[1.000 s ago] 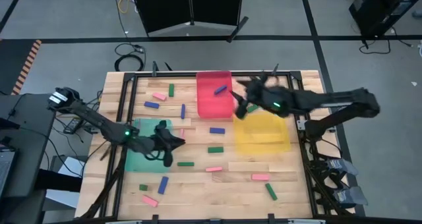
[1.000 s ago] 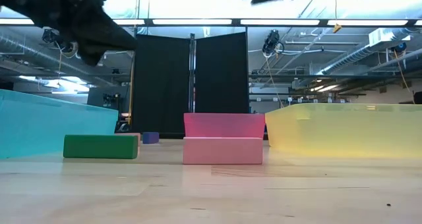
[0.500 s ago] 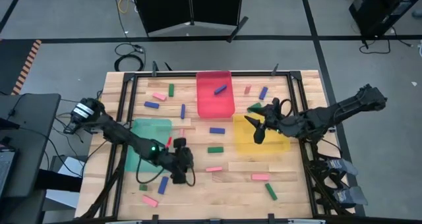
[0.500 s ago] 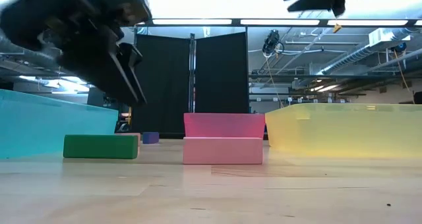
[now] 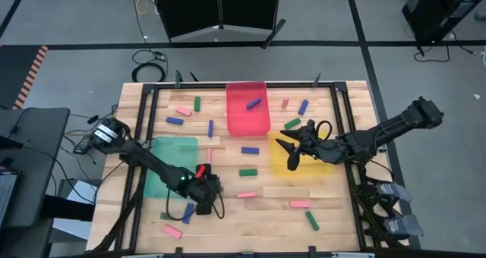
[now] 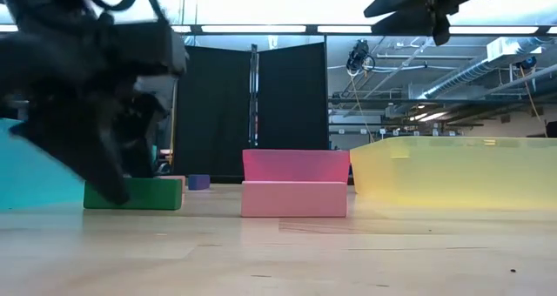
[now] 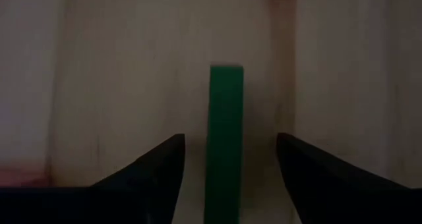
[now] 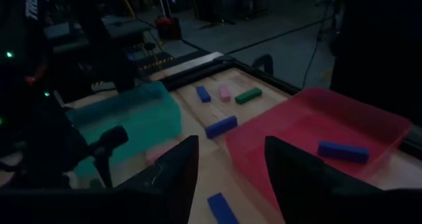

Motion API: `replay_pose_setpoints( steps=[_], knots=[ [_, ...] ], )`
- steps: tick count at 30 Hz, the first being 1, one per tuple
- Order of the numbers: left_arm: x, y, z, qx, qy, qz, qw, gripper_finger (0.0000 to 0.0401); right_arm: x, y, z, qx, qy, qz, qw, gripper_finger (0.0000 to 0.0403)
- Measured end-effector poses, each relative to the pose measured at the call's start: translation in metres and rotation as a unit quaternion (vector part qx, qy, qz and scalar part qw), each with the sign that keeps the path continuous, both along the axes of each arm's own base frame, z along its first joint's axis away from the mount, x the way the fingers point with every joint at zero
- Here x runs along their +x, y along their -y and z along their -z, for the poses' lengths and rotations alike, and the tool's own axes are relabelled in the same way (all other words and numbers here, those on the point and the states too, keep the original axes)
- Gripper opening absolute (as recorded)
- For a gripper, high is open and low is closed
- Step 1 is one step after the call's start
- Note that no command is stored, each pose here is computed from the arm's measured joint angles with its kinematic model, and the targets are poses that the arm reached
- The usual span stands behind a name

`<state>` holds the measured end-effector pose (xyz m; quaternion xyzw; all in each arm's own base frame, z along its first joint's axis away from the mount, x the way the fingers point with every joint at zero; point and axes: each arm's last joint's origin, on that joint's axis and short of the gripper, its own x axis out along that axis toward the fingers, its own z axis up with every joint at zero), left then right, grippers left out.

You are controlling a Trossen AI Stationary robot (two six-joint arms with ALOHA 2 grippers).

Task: Sort blocks
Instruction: Put the green block into the yellow bin

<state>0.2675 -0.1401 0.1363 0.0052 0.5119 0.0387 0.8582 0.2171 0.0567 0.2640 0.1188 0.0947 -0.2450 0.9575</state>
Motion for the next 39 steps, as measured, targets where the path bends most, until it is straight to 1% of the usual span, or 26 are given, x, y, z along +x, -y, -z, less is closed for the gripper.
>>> replay_pose_setpoints(
  steps=[3, 5, 8, 11, 12, 15, 20, 24, 27, 32, 39],
  knots=[
    [0.002, 0.001, 0.006, -0.002, -0.006, -0.009, 1.0, 0.0238, 0.0, -0.001, -0.001, 0.001, 0.004, -0.003, 1.0, 0.0185],
    [0.003, 0.001, 0.008, -0.004, -0.008, -0.016, 1.0, 0.0215, 0.0, -0.003, -0.002, 0.002, 0.009, -0.008, 1.0, 0.0185],
    [0.003, 0.001, 0.005, -0.01, 0.0, -0.016, 1.0, 0.0151, -0.001, -0.006, -0.004, 0.001, 0.016, -0.016, 1.0, 0.0185],
    [0.004, -0.001, 0.002, -0.009, 0.013, -0.019, 1.0, 0.0066, 0.0, -0.01, -0.008, -0.005, 0.034, -0.027, 0.999, 0.0184],
    [0.005, -0.003, 0.0, -0.004, 0.021, -0.024, 0.999, 0.0059, 0.0, -0.011, -0.011, -0.011, 0.042, -0.031, 0.999, 0.0183],
    [0.013, -0.007, -0.006, 0.018, 0.051, -0.046, 0.997, 0.0065, 0.0, -0.015, -0.021, -0.031, 0.08, -0.046, 0.995, 0.0179],
    [0.039, -0.011, -0.032, 0.038, 0.13, -0.057, 0.989, 0.0065, -0.003, -0.021, -0.044, -0.059, 0.163, -0.057, 0.983, 0.0169],
    [0.07, -0.022, -0.062, 0.034, 0.229, -0.064, 0.971, 0.0065, -0.007, -0.026, -0.053, -0.081, 0.194, -0.067, 0.975, 0.0164],
    [0.094, -0.038, -0.074, 0.023, 0.281, -0.064, 0.957, 0.0065, -0.009, -0.03, -0.056, -0.086, 0.203, -0.074, 0.973, 0.0164],
    [0.135, -0.071, -0.074, -0.008, 0.306, -0.072, 0.949, 0.0065, -0.011, -0.034, -0.057, -0.082, 0.208, -0.082, 0.971, 0.0163],
    [0.187, -0.094, -0.061, -0.03, 0.325, -0.068, 0.943, 0.0065, -0.013, -0.039, -0.057, -0.083, 0.208, -0.094, 0.97, 0.0162]
  ],
)
